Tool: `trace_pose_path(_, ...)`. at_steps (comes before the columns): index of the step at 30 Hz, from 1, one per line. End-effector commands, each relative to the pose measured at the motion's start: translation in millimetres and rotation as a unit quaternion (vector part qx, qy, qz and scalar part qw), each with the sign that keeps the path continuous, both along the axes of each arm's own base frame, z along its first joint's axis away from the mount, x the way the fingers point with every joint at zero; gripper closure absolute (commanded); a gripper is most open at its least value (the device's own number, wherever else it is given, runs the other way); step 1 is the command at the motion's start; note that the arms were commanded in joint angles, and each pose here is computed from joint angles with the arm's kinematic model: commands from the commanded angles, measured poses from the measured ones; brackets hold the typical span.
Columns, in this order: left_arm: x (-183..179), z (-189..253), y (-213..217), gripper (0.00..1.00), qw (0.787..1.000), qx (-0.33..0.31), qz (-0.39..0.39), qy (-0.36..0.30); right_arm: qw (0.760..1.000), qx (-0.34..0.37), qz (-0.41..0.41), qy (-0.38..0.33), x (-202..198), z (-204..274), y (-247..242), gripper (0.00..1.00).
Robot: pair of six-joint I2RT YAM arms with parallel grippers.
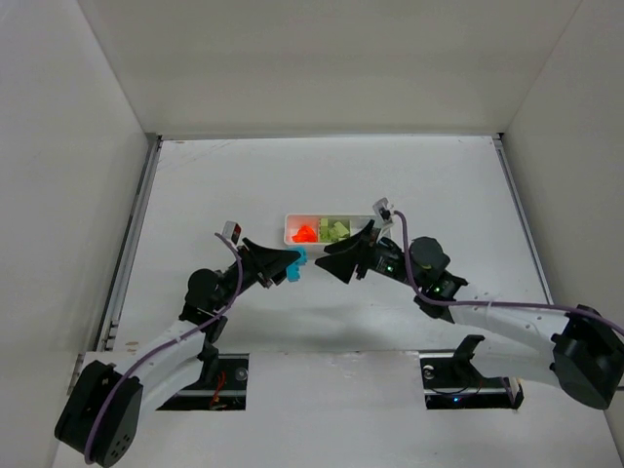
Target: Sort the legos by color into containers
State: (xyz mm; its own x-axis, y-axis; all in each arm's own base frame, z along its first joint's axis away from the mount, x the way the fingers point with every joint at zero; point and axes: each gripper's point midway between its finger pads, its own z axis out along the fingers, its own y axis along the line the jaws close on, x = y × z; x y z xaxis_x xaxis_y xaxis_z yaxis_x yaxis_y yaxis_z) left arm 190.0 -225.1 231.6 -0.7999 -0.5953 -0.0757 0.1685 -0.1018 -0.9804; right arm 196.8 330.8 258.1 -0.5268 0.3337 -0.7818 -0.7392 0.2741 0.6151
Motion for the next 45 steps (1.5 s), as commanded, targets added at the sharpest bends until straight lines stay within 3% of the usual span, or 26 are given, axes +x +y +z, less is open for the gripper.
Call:
trace_pose_path(1, -8, 9, -1, 0.81, 0.998, -0.044, -0.03, 0.037, 0.993, -0.013, 0.006, -0.114, -14, 12, -2, 0.27)
trace_pose_path(5, -10, -4, -3, 0.81, 0.991, -0.061, -0.049, 0.107, 0.983, -0.07, -0.022, -0.168, -10, 0, -8, 0.24)
trace_pose_path(10, -17, -16, -8, 0.81, 0.987, -0.048, -0.071, 0.133, 0.974, -0.116, 0.005, -0.193, -13, -14, 0, 0.23)
trace_pose_path(15, -27, -22, -15, 0.8, 0.986, -0.03, -0.096, 0.132, 0.969, -0.149, 0.037, -0.196, -12, -27, 11, 0.22)
trace_pose_path(24, -35, -29, -20, 0.8, 0.984, -0.015, -0.117, 0.134, 0.966, -0.145, 0.082, -0.199, -26, -30, 26, 0.23)
trace_pose_path(34, -46, -28, -30, 0.79, 0.981, -0.003, -0.145, 0.126, 0.963, -0.133, 0.109, -0.206, -37, -27, 34, 0.37)
trace_pose_path(42, -47, -25, -32, 0.77, 0.981, -0.005, -0.148, 0.123, 0.964, -0.133, 0.113, -0.198, -38, -29, 35, 0.62)
trace_pose_path(45, -46, -25, -31, 0.67, 0.982, -0.005, -0.147, 0.12, 0.965, -0.131, 0.114, -0.195, -39, -27, 34, 0.66)
